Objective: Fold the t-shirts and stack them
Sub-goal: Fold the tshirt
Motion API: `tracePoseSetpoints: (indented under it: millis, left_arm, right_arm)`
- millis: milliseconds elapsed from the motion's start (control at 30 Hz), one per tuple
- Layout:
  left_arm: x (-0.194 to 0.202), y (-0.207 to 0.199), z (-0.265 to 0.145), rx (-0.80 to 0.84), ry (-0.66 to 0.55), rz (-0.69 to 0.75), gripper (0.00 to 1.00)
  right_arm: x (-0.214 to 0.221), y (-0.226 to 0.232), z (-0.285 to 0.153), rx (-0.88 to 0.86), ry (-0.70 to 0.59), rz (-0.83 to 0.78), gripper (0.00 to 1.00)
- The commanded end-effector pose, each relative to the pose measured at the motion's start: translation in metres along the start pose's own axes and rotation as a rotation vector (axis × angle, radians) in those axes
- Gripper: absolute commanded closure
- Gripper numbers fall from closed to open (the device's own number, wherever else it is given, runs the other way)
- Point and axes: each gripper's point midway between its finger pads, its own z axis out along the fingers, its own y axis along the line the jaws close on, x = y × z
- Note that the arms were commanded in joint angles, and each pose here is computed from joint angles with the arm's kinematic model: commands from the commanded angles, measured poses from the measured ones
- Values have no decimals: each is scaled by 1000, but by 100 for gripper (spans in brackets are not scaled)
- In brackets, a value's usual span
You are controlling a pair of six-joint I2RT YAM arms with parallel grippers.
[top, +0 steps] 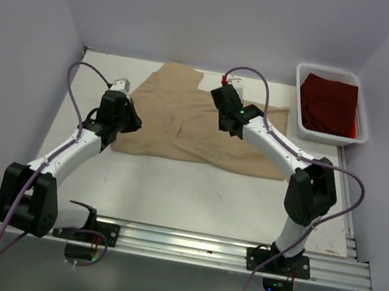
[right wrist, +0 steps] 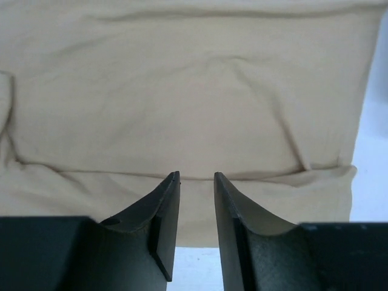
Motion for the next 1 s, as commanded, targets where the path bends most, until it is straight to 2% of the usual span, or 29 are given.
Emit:
tracePoseSetpoints:
  millis: [0,67,100,133,300,467,767,967]
  left_arm:
    - [-46,-24,-5,59,-84,31,94]
    - [-40,-23,9,42,-37,29,94]
    - [-37,-24,20,38,0,29,96]
    - [-34,-24,26,38,21,28,98]
    - [3,-18,70,29,199,23,100]
    - [33,-12,87,40,296,14,100]
    - [69,3,83,33,363,11,100]
    - [70,5,82,33,354,26,100]
  right_arm:
    - [13,-55,-3,87,-2,162,68]
    - [18,-78,-10,121,-8,202,76]
    - [30,-86,-9,144,13,196,90]
    - [35,-93,-9,160,22,203,100]
    - [66,-106,-10,191,73,202,100]
    - [94,-112,-1,186,132,236,100]
    - [150,-117,30,169,244,290,100]
    - [171,-112,57,146,306,297,100]
